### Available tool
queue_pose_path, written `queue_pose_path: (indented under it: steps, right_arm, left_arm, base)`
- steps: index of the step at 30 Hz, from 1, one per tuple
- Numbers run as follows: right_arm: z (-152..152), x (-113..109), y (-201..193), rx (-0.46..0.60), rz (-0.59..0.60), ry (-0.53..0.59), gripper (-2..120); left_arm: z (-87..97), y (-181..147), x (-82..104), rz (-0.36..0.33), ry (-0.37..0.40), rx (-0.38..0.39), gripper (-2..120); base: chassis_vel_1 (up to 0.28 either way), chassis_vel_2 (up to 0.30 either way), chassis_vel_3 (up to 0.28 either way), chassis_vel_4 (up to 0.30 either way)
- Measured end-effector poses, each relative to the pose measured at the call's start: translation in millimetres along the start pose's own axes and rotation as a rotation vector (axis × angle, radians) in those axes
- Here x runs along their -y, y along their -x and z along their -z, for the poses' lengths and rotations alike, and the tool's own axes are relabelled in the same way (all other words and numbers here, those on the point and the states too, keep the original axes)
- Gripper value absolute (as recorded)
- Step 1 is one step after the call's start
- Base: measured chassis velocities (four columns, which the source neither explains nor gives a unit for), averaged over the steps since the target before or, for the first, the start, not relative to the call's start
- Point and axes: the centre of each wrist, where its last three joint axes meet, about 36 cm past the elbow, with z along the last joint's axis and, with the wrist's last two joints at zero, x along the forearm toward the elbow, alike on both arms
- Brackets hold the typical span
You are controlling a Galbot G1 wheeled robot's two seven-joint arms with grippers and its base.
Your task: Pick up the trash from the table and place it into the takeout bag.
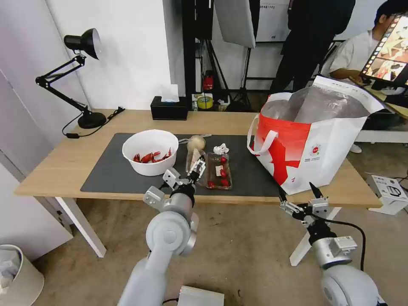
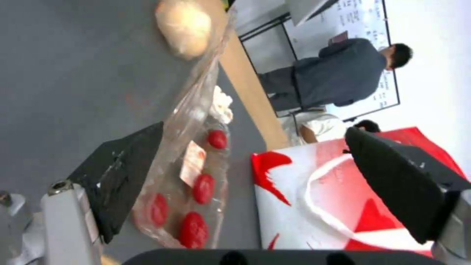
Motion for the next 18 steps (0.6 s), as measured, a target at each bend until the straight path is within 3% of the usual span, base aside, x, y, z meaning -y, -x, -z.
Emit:
queue_pose_path:
  steps: [12,18]
  right_arm:
    - [7.7,-1.0,-7.8,0.009,0.002,-0.005,100]
    - [10.2,-0.7,-11.3,0.009,0.001,-0.006,100]
  left_arm:
    - [-25.3,10.3,11.9,-0.036,0.012,-0.058,100]
    - [-27.5,15.2,13.3,-0.039,0.041,-0.058,100]
  base:
    - [0.0,0.0,0.0,0.0]
    - [0.0,0.0,0.0,0.0]
